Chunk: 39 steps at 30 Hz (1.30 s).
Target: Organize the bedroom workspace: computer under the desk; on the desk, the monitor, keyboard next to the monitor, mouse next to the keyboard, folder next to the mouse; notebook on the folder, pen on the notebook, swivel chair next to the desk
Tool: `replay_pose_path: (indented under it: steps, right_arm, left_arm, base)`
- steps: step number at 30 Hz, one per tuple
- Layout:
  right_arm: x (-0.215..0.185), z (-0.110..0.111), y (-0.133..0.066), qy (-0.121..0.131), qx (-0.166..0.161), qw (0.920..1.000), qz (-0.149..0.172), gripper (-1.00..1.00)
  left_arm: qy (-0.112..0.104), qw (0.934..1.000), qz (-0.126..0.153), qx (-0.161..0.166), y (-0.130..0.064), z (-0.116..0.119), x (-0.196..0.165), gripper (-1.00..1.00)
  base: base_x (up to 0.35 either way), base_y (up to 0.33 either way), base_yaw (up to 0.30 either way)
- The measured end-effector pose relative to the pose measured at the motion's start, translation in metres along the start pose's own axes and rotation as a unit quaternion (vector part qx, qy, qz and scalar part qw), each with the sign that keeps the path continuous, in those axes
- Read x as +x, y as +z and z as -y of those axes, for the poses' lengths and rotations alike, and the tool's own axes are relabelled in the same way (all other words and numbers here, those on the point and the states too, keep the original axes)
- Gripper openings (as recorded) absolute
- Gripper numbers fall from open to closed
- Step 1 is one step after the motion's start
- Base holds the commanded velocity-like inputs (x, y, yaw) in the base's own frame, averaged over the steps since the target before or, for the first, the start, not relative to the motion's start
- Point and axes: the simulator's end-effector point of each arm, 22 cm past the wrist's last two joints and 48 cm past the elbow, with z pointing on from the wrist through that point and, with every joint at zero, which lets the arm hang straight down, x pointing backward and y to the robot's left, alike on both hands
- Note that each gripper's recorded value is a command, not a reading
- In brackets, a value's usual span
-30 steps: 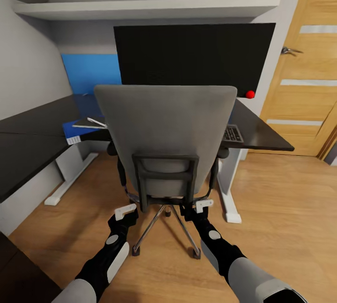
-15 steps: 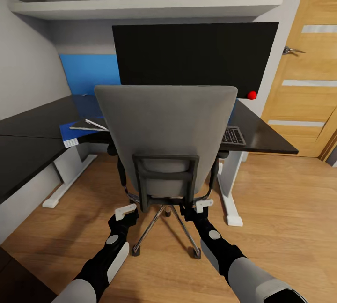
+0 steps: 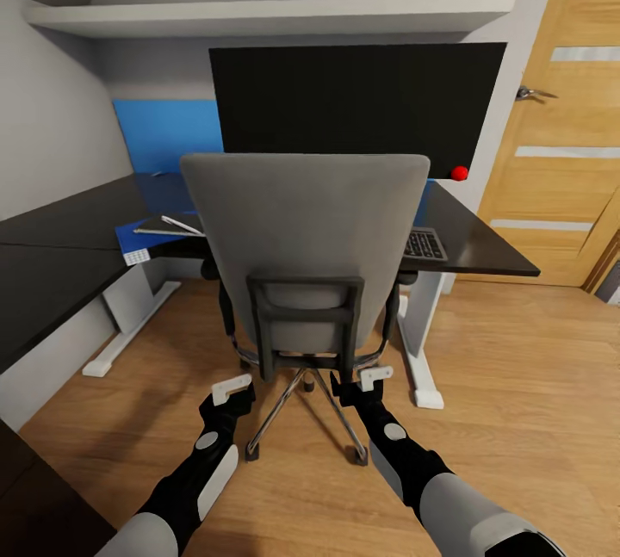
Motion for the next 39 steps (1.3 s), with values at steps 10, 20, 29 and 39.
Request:
replay_pose_path:
  steps: [10,20,29,39]
  right_arm:
    - [0.0004,0.0001,-0.0001,0.000,0.000,1.0000,0.000,1.00]
    - [0.0012,0.0001,0.0000,0.000,0.000,1.0000,-0.001,1.00]
    - [0.0016,0.0002,-0.0001,0.000,0.000,1.0000,-0.002,1.00]
    - [0.0017,0.0002,-0.0001,0.000,0.000,1.0000,-0.002,1.00]
  left_arm:
    - [0.001,1.0000,-0.001,0.000,-0.0001,-0.0001,0.0013,1.00]
    - [0.001,1.0000,-0.002,0.000,0.0001,-0.0001,0.0017,1.00]
    - [0.001,1.0000,-0.002,0.000,0.0002,-0.0002,0.0018,1.00]
    - [0.001,1.0000,-0.002,0.000,0.0002,-0.0003,0.0018,1.00]
  base:
    - [-0.007,0.000,0.000]
    - [-0.151,0.000,0.000]
    - [-0.315,0.000,0.000]
    - [-0.335,0.000,0.000]
